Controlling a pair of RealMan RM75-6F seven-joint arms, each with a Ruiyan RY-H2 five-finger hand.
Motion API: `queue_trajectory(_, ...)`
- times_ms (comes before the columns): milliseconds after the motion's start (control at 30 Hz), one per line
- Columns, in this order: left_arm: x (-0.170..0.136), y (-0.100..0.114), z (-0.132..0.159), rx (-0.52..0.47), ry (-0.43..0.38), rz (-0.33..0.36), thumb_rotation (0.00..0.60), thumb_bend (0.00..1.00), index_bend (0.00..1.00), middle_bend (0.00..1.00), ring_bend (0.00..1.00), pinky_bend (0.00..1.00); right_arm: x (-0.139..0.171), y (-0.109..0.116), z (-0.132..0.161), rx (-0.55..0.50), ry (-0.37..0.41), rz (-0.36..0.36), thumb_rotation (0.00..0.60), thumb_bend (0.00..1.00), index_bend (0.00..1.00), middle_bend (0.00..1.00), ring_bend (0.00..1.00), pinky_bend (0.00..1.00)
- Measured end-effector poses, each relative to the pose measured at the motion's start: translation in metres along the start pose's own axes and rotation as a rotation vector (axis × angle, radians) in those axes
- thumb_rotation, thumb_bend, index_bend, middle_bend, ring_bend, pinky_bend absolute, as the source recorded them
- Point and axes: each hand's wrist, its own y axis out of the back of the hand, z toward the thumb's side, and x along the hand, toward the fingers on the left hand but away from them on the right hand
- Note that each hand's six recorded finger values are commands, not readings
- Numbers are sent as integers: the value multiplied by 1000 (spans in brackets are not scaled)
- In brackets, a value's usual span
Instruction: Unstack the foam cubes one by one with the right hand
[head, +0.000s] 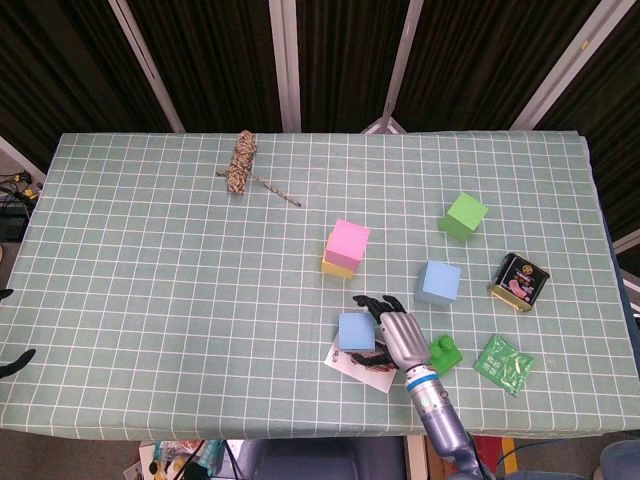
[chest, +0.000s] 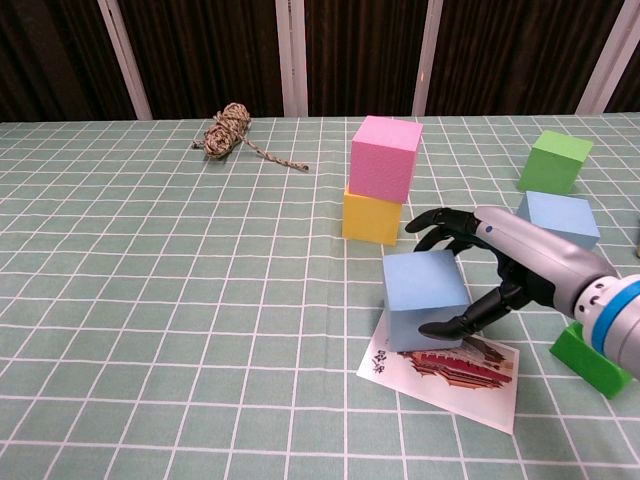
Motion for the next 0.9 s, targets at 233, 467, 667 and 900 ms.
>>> queue_trajectory(233, -1, 1, -1, -2, 5, 5, 600, 170, 217, 0, 0, 1, 6, 17, 8, -4, 23, 9, 600, 45, 115, 140, 101, 18)
queue_trajectory(467, -1, 1, -2, 0, 10, 3, 600, 170, 216, 0, 0, 1, 6, 68, 20, -84, 39, -104, 600, 44, 115, 140, 101, 18)
queue_trajectory(667, -2, 0, -2, 0, 17, -3, 600, 170, 209, 0, 0, 1, -9, 108, 26, -143, 19, -198, 600, 44, 115, 140, 101, 18)
queue_trajectory(900, -2, 0, -3, -1, 33, -7, 600, 170, 205, 0, 0, 0, -34, 122, 21, -205, -77, -192, 600, 44, 115, 139, 101, 18)
